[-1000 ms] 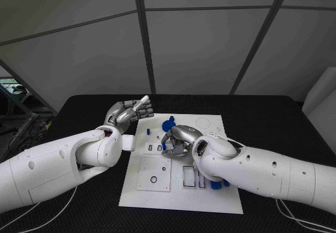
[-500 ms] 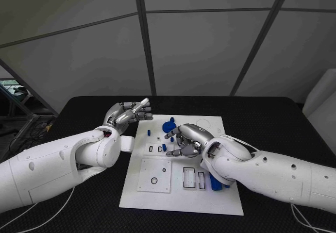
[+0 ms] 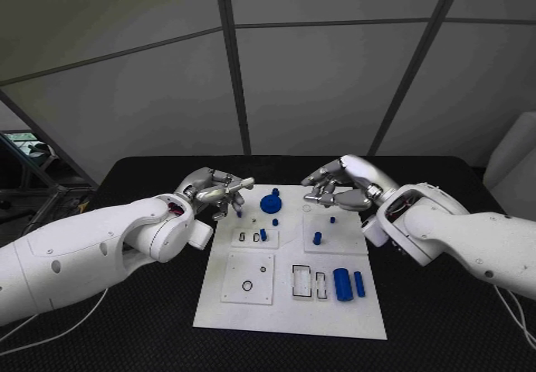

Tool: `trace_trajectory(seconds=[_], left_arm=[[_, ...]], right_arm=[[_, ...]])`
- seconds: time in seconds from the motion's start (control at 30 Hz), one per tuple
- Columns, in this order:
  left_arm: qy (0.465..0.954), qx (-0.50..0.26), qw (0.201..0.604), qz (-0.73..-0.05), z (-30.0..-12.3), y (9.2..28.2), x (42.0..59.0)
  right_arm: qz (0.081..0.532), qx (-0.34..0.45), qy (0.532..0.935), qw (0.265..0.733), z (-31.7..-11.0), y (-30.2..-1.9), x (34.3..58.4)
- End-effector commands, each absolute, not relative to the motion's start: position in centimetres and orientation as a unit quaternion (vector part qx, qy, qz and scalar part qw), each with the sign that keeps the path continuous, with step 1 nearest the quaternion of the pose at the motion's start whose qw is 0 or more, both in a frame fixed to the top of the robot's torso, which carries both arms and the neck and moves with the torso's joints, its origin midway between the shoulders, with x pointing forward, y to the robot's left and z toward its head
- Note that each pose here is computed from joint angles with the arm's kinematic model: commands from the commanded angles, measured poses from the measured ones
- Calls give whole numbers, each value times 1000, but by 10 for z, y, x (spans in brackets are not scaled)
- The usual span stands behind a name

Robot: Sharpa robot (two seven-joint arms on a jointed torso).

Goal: Assemble the parts on the task board

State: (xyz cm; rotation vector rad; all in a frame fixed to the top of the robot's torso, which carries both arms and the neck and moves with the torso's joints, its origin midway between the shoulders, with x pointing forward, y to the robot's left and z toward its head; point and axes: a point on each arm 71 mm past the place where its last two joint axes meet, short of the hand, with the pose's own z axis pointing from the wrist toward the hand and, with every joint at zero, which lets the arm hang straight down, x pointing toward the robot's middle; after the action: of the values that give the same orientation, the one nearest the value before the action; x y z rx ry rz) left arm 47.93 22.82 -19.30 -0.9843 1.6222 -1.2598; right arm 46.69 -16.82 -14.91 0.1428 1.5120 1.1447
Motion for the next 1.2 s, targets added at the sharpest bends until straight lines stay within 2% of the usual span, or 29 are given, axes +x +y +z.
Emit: trace_trajectory(seconds=[0.03, 0.23, 0.43, 0.87, 1.2], left_arm=[[761, -308, 404, -403, -200, 223, 479], [828, -239, 408, -303, -201, 216, 484], [859, -191, 406, -248, -205, 201, 493], [882, -119, 409, -201, -208, 170, 506], [890, -96, 404, -189, -206, 163, 509]], right_arm=[[524, 141, 643, 540, -146, -186, 477], [512, 179, 629, 558, -140, -213, 495], [504, 191, 625, 565, -140, -221, 503], [491, 180, 629, 576, -140, -221, 507], [483, 177, 635, 577, -142, -220, 509]])
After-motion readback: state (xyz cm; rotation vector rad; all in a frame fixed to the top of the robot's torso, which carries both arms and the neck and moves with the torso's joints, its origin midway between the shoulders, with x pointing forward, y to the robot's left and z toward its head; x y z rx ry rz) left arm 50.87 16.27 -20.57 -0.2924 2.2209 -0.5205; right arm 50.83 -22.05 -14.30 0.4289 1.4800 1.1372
